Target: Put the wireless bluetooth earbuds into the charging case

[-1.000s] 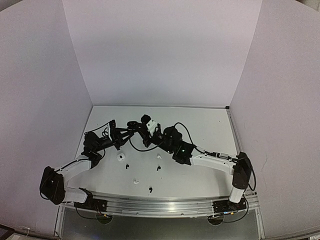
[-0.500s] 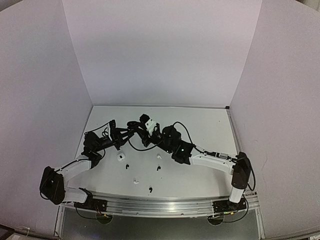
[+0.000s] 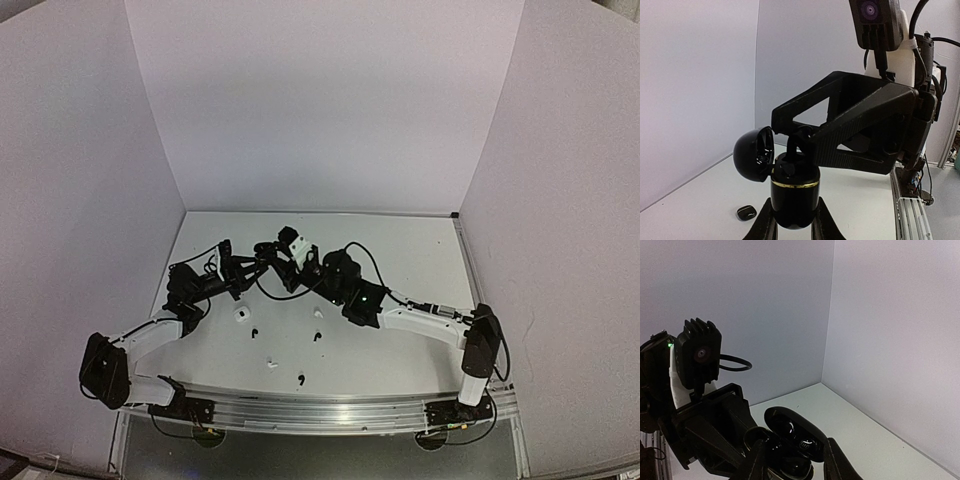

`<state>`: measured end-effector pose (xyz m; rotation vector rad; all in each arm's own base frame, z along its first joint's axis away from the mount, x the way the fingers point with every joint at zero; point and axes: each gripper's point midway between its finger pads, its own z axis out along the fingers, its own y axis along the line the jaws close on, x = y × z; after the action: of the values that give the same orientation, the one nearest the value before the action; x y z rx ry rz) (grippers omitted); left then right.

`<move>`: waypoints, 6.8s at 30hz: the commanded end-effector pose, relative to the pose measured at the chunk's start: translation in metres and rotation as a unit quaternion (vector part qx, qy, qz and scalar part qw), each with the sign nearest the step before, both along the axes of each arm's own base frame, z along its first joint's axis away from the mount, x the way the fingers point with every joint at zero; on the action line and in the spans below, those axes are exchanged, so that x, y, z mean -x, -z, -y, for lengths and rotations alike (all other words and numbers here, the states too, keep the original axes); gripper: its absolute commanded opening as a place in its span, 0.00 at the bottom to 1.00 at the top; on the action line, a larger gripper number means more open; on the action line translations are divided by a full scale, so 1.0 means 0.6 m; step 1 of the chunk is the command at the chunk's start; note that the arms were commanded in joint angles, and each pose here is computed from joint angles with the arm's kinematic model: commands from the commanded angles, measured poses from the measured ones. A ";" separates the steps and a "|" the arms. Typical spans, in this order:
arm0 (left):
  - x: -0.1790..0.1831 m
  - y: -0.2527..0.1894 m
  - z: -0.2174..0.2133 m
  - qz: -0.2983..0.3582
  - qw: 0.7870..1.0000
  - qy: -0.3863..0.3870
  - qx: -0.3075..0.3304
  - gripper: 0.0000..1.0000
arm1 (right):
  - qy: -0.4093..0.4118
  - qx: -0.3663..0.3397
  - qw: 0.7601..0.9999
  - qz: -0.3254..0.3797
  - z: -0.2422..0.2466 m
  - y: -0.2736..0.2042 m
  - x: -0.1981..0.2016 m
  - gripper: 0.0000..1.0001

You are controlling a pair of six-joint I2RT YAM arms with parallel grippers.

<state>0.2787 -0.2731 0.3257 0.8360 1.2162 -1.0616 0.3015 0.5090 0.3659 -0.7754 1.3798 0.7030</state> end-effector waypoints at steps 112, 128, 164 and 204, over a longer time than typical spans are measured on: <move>0.002 0.011 -0.041 -0.056 0.996 -0.073 0.021 0.00 | 0.340 0.194 0.674 -0.626 0.199 0.445 0.015 0.51; 0.029 0.026 -0.055 -0.043 0.996 -0.072 0.026 0.00 | 0.355 0.225 0.619 -0.663 0.168 0.557 0.041 0.44; 0.020 0.032 -0.044 -0.043 0.997 -0.057 0.037 0.00 | 0.362 0.271 0.568 -0.688 0.195 0.604 0.092 0.30; 0.022 0.033 -0.041 -0.040 0.997 -0.050 0.034 0.00 | 0.292 0.392 0.601 -0.633 0.218 0.603 0.089 0.35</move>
<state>0.2694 -0.2486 0.2916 0.6594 1.3372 -1.0632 0.2461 0.3745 0.0139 -0.2055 3.1959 -0.0882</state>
